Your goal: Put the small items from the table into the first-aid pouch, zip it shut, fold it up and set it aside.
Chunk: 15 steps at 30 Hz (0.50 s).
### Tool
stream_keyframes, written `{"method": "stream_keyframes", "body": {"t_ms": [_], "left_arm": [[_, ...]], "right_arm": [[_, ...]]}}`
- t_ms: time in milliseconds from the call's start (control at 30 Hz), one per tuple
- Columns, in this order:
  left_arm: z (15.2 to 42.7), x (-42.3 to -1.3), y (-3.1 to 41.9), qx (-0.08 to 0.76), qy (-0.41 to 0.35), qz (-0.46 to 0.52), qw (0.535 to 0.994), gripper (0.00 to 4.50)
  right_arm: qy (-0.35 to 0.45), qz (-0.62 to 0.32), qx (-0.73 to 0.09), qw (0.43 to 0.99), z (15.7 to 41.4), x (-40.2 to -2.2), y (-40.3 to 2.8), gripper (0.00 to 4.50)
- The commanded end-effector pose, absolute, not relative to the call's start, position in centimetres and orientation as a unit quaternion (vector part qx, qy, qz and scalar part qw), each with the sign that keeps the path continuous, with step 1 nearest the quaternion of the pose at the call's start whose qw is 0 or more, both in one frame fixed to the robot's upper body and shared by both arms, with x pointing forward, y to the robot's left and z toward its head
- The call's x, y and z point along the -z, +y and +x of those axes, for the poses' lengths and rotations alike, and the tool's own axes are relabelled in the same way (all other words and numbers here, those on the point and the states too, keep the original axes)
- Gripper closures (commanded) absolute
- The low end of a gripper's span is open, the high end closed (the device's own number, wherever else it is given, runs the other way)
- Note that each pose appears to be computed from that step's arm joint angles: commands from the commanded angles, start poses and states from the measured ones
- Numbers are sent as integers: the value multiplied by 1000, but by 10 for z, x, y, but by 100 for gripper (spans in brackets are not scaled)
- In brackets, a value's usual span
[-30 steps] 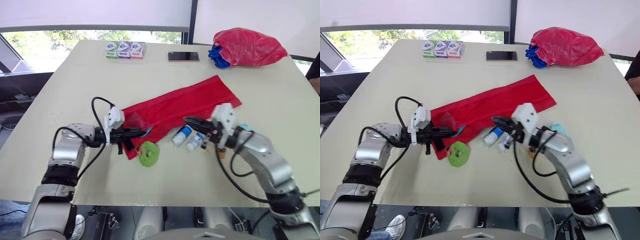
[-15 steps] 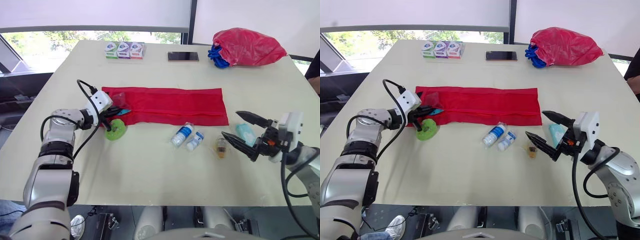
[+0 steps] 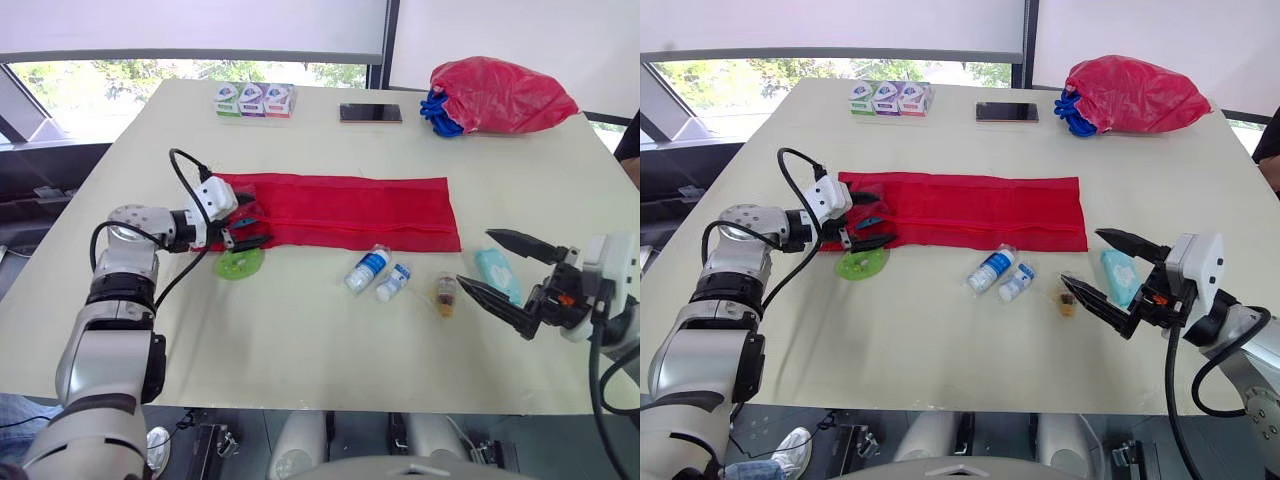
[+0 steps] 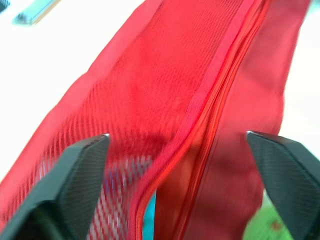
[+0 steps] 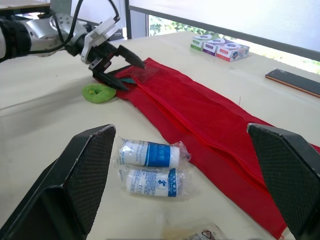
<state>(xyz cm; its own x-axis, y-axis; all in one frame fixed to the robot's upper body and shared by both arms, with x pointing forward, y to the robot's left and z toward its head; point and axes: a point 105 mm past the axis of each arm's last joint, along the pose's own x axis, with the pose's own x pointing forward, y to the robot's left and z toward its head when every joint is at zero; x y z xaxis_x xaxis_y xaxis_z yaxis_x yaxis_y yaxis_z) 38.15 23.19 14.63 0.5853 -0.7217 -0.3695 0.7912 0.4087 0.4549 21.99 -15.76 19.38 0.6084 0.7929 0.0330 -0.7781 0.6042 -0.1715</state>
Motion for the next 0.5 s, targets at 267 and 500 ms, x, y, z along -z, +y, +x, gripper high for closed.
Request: {"method": "stream_keyframes", "body": {"t_ms": [267, 500], "left_arm": [[412, -139, 150, 477, 38, 369, 797, 3], [425, -127, 148, 445, 71, 417, 789, 52]], "right_arm": [[-84, -80, -446, 888, 221, -209, -148, 0], [-94, -89, -435, 891, 220, -216, -148, 0]]}}
